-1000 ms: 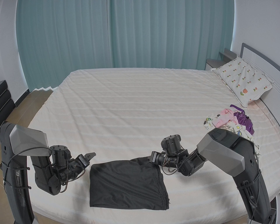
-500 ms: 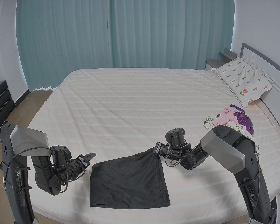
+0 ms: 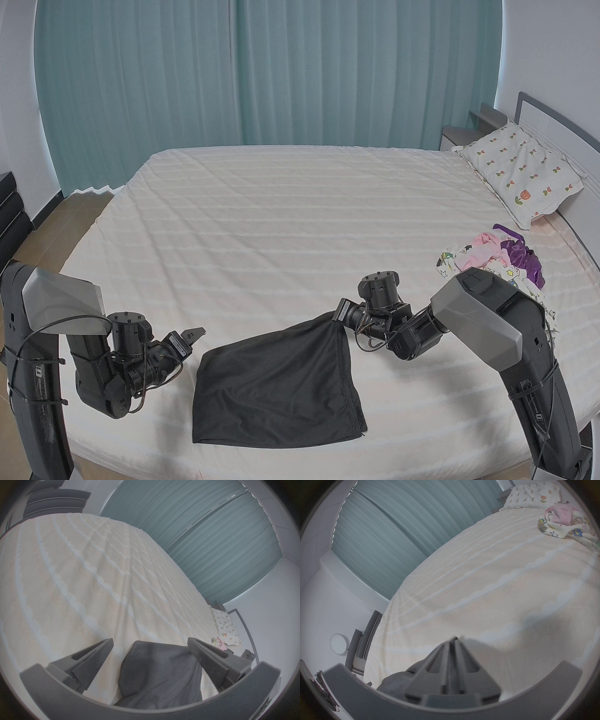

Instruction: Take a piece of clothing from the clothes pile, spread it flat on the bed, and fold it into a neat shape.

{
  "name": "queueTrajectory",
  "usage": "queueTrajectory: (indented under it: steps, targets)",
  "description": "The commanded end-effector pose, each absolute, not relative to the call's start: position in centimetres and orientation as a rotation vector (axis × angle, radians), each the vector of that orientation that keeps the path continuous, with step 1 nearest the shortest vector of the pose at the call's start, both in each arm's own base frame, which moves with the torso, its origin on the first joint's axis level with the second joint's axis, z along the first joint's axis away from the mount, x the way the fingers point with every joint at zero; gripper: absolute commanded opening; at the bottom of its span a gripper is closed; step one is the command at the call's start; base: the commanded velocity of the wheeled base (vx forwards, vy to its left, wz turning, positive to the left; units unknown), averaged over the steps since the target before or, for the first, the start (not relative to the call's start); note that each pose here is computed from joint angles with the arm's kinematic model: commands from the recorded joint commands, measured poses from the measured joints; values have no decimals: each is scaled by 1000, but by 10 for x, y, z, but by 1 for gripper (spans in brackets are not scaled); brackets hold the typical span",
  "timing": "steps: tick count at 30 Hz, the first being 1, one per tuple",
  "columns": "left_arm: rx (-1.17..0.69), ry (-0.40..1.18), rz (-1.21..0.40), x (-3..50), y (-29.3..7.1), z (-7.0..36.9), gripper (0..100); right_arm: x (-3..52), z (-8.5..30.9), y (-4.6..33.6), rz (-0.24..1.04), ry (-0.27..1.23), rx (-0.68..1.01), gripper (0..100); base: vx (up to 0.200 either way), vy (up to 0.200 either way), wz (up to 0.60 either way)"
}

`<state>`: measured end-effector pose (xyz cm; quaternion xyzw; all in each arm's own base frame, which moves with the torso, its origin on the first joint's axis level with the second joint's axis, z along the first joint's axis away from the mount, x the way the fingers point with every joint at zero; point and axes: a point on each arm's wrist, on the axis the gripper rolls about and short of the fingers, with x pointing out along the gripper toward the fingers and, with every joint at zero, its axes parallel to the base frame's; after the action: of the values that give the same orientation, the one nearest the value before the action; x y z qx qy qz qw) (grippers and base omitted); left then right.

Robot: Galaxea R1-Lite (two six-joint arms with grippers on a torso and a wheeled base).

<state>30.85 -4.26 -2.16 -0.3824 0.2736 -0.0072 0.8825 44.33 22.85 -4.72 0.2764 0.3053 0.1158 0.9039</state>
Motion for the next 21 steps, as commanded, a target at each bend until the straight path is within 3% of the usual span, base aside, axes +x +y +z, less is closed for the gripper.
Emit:
queueTrajectory:
  steps: [1,9,17,21]
  targets:
    - [-801,563,-24,308,-45,-18,100,441,-48,228,237,641,563,100,0,0,0]
    - [-949,524,-123,297,-75,19,100,436,-36,218,208,637,567,100,0,0,0]
    - [-913,620,-138,294,-93,-6,100,426,-34,207,188,636,574,100,0,0,0]
    - [-776,674,-139,290,-94,-27,100,425,-26,197,169,627,595,100,0,0,0]
